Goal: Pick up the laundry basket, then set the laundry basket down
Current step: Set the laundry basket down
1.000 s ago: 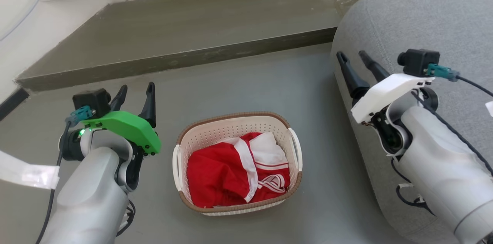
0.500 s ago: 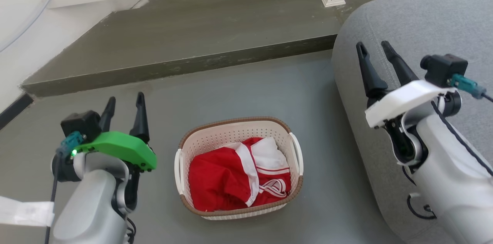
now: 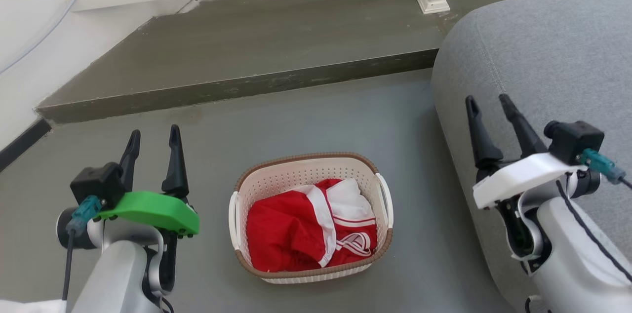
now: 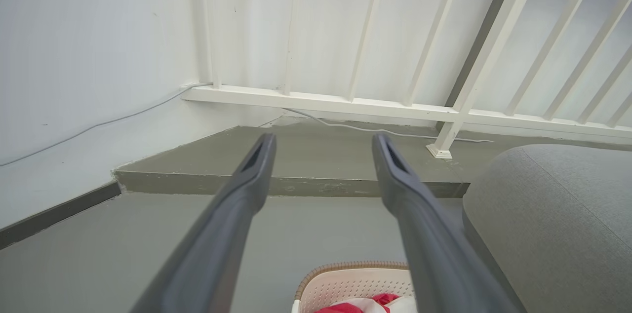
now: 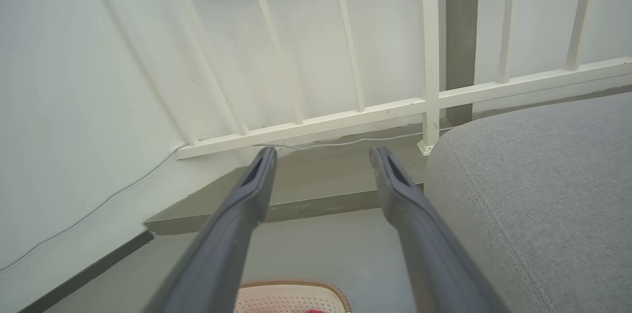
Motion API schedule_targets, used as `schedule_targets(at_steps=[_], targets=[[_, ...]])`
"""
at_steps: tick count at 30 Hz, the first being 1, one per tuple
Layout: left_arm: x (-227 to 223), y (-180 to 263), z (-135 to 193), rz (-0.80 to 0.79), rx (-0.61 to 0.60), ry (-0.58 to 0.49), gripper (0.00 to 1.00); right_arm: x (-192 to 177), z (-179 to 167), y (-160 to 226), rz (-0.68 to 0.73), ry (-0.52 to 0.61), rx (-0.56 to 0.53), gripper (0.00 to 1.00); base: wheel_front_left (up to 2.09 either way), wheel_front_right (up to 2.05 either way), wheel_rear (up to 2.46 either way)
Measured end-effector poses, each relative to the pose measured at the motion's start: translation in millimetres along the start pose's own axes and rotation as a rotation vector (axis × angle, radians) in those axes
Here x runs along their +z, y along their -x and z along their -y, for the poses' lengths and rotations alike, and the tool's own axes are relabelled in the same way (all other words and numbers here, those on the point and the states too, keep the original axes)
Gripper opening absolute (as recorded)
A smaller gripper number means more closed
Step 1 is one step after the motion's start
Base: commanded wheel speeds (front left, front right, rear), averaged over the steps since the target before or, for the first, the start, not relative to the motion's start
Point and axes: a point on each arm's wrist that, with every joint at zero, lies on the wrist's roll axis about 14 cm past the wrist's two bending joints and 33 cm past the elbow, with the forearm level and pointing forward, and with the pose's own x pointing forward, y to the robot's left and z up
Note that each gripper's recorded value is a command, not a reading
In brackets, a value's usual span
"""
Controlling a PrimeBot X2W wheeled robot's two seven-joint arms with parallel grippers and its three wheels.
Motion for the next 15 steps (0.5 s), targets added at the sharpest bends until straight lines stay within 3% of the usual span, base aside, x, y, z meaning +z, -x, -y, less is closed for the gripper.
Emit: schedule_targets(at_steps=[15], targets=[[-6.3, 22.1, -1.2, 0.002, 0.021, -0.004, 1.0, -5.4, -8.0, 22.6, 0.008, 0.009, -0.001, 1.0, 0.0, 0.0, 0.0]])
